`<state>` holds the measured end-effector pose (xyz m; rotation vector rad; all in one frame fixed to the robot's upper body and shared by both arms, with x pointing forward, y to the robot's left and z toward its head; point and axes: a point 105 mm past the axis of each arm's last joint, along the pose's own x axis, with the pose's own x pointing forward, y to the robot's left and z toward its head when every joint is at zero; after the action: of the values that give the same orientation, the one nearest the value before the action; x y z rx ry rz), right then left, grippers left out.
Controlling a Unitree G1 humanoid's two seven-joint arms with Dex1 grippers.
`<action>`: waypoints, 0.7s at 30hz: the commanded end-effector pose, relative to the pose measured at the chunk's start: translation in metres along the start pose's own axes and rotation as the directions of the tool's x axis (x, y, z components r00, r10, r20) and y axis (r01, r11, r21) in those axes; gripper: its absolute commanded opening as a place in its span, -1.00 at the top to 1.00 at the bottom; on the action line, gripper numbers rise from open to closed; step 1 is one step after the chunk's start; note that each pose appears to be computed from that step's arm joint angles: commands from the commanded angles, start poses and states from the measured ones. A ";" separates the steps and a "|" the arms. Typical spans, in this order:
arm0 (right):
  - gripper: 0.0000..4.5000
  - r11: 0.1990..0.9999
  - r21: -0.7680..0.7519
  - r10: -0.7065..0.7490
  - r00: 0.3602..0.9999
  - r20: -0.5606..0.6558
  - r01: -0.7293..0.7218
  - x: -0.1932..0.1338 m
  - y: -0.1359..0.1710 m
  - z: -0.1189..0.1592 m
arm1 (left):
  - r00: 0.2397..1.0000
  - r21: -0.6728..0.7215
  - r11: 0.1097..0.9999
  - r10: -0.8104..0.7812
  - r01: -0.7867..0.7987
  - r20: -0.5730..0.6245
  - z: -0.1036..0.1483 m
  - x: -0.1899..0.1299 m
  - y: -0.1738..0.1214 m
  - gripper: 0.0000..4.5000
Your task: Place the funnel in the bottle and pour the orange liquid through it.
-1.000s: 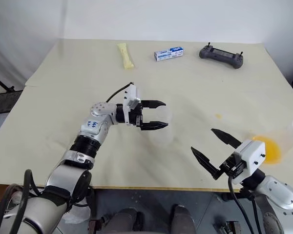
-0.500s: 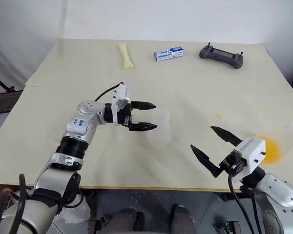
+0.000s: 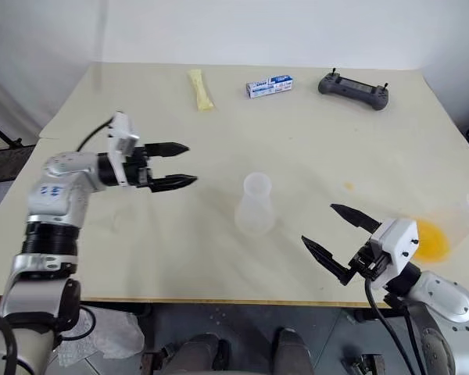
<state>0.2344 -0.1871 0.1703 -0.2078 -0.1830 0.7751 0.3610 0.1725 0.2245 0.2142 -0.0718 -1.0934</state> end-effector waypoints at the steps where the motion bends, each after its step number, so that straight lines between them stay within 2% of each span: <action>1: -1.00 1.000 -0.007 0.027 1.000 0.009 -0.026 0.001 -0.002 0.005 | 0.987 0.040 0.990 0.131 -0.135 0.089 0.016 -0.032 0.005 -1.00; 6: -1.00 0.997 0.021 0.068 0.998 -0.001 -0.068 0.006 -0.004 0.001 | 0.943 0.003 0.948 0.317 -0.319 0.104 0.006 -0.084 -0.003 -1.00; 10: -1.00 0.994 0.046 0.097 0.995 0.016 -0.097 0.009 -0.004 0.000 | 0.896 -0.041 0.900 0.435 -0.433 0.090 -0.008 -0.131 -0.028 -1.00; 13: -1.00 0.989 0.065 0.130 0.991 0.027 -0.131 0.012 -0.001 0.000 | 0.830 -0.056 0.834 0.552 -0.549 0.077 -0.017 -0.160 -0.042 -1.00; 17: -1.00 0.981 0.075 0.176 0.983 0.043 -0.179 0.014 0.003 0.002 | 0.704 -0.034 0.709 0.704 -0.704 0.094 -0.023 -0.187 -0.050 -1.00; 21: -1.00 0.976 0.088 0.197 0.980 0.042 -0.200 0.015 0.005 0.001 | 0.652 -0.071 0.653 0.757 -0.754 0.037 -0.038 -0.191 -0.073 -1.00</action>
<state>0.2432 -0.1747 0.1664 -0.1303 -0.1455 0.9568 0.2231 0.3184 0.1707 0.0535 -0.1369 -0.2642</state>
